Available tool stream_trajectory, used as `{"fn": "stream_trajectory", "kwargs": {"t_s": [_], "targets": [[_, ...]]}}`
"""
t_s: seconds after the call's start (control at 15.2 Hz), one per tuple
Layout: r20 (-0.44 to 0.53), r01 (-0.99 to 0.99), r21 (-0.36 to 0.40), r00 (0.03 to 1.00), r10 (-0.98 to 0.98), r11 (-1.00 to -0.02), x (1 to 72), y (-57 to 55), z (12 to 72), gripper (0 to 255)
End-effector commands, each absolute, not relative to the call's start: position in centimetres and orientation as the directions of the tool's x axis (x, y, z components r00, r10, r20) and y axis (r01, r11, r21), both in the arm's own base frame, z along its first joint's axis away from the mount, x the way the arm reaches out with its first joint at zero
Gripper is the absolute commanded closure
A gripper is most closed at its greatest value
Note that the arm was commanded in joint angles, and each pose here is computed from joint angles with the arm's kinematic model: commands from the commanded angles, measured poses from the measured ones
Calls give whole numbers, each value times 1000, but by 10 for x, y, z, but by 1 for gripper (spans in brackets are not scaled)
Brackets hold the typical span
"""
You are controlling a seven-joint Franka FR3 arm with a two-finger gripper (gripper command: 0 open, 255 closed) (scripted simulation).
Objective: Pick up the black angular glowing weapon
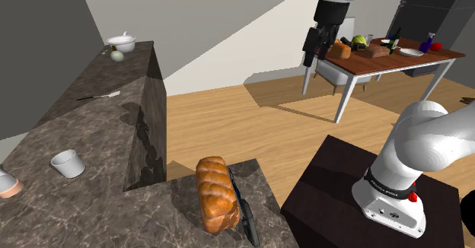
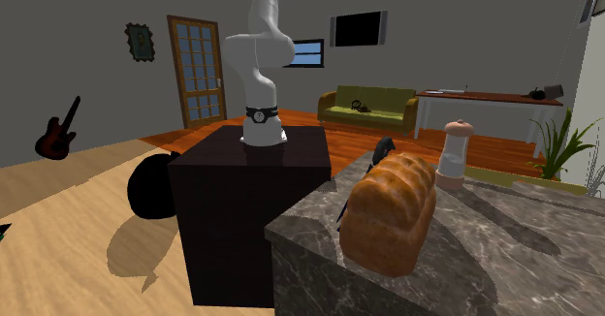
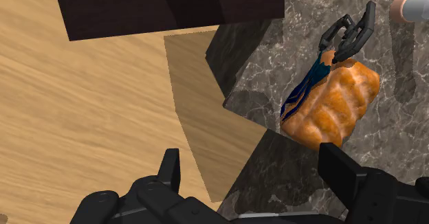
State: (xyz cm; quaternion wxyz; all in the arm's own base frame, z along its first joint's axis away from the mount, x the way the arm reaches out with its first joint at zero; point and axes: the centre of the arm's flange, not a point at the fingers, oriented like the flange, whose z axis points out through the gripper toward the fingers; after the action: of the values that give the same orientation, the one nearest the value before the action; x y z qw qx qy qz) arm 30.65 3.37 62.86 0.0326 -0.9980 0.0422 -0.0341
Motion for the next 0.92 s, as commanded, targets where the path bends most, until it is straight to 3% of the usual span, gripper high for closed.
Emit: {"fn": "stream_trajectory", "kwargs": {"t_s": [0.0, 0.86], "targets": [[65, -82, -68, 994, -87, -994, 306, 34, 629, 0], [5, -264, -50, 964, -265, -963, 306, 153, 504, 0]]}}
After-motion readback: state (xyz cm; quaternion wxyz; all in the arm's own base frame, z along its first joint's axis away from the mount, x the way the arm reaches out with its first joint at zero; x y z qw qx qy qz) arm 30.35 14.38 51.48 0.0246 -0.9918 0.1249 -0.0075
